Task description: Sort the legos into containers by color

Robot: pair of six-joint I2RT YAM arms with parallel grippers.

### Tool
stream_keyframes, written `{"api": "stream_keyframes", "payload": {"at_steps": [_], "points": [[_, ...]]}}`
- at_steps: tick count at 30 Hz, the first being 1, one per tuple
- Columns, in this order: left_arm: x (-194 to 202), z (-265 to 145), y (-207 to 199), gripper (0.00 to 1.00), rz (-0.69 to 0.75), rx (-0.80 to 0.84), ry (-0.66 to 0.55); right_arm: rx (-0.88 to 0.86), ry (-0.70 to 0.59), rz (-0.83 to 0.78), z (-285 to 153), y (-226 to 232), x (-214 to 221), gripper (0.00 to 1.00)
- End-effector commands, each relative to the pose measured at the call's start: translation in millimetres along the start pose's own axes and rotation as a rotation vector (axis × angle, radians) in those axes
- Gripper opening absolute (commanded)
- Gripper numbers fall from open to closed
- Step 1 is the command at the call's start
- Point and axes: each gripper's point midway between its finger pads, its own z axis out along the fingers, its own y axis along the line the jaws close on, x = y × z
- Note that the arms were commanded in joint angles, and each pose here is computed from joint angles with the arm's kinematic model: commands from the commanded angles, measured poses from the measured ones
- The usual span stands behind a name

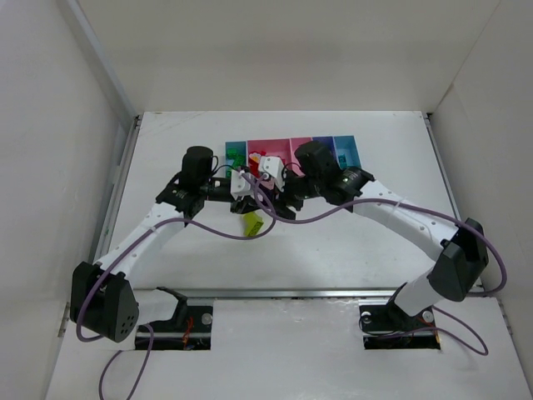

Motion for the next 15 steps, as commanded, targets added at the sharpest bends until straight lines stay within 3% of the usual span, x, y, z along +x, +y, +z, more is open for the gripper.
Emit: {"api": "stream_keyframes", "payload": {"at_steps": [1,5,8,9,10,11,15], "points": [[-24,0,8,0.0,0.066,-0.001,-0.045,0.04,0.031,0.003,1,-7,1,0.76],[-22,-2,5,0.0,0.069,-0.002,-0.03,0.061,0.014,0.014,1,-9,0,0.66],[-18,-3,4,0.0,0.06,-0.004,-0.016,0.086,0.005,0.016,0,-13,-2,0.35],[-17,-3,6,0.0,0.069,-0.011,-0.01,0.086,0.005,0.025,0,-12,-2,0.14],[-17,-3,6,0.0,0.069,-0.011,-0.01,0.105,0.003,0.037,0,-16,-2,0.04],[-17,-3,6,0.0,0.069,-0.011,-0.01,0.124,0.012,0.038,-1,-19,-1,0.0],[-15,-8,11,0.0,0.075,-0.042,0.008,0.175,0.067,0.068,-3,-23,17,0.0]]}}
